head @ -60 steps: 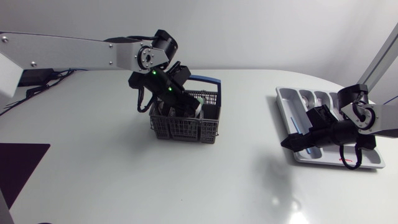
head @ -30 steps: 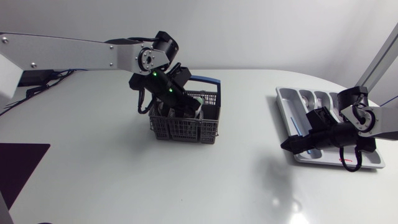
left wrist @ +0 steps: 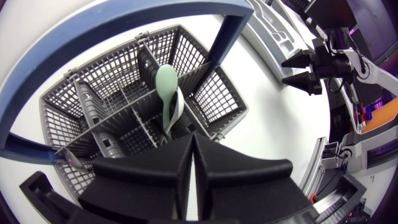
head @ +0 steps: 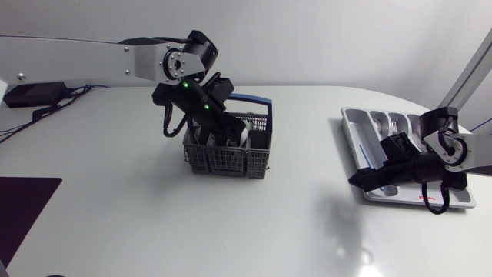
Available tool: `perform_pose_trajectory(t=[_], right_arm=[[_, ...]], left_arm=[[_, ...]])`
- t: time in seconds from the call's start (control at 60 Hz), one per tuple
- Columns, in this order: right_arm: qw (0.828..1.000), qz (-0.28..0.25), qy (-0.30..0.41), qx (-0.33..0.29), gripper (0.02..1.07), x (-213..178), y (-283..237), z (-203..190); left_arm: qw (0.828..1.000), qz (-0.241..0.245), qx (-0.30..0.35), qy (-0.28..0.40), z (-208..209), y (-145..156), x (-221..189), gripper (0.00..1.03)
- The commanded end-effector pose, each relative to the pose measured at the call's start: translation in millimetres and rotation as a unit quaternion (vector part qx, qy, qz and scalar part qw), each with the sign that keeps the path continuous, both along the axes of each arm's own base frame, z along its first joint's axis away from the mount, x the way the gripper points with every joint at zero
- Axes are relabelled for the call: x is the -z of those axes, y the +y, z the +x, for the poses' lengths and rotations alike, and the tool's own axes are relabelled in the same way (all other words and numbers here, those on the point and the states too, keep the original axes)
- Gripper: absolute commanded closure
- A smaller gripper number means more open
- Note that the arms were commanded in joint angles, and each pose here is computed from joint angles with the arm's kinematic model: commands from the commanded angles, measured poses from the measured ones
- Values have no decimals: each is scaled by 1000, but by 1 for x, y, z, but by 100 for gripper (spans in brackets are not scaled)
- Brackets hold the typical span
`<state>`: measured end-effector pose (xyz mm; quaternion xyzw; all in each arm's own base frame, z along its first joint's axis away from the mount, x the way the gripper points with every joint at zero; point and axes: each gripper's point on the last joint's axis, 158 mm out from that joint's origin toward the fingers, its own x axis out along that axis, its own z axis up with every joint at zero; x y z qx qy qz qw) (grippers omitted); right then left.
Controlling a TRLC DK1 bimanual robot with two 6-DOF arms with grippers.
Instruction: Unload the cutlery basket into the drawer organizer.
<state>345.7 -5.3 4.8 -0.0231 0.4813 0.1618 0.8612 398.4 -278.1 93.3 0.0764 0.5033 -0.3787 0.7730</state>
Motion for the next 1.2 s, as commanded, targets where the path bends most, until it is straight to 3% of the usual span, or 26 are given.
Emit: perform_pose_trajectory(t=[0.0, 0.133, 0.183, 0.283, 0.533, 0.833, 1.0, 1.183], right_arm=[[1000, -4, 1, -7, 14, 2, 2, -6], [1000, -5, 1, -8, 14, 2, 3, -8], [1000, -5, 0, -7, 14, 2, 2, -8], [1000, -6, -1, -7, 14, 3, 3, -8], [1000, -9, -3, -7, 14, 3, 2, -8], [999, -11, -26, -17, 14, -11, 11, -6], [999, -14, -23, -19, 14, -10, 16, -8], [999, -16, -25, -18, 14, -11, 15, -9]], left_arm=[[1000, -17, -7, -14, 1, -3, -27, 100], [999, -2, 35, -32, -1, -2, -29, 100], [995, 16, 89, -48, -9, -3, -25, 92], [988, 31, 128, -76, -7, 3, -27, 84], [970, 59, 200, -121, -6, 10, -28, 78], [971, 62, 201, -116, -8, 18, -20, 78], [978, 35, 162, -123, -5, -8, -12, 75], [986, 28, 107, -127, 11, -9, 1, 72]])
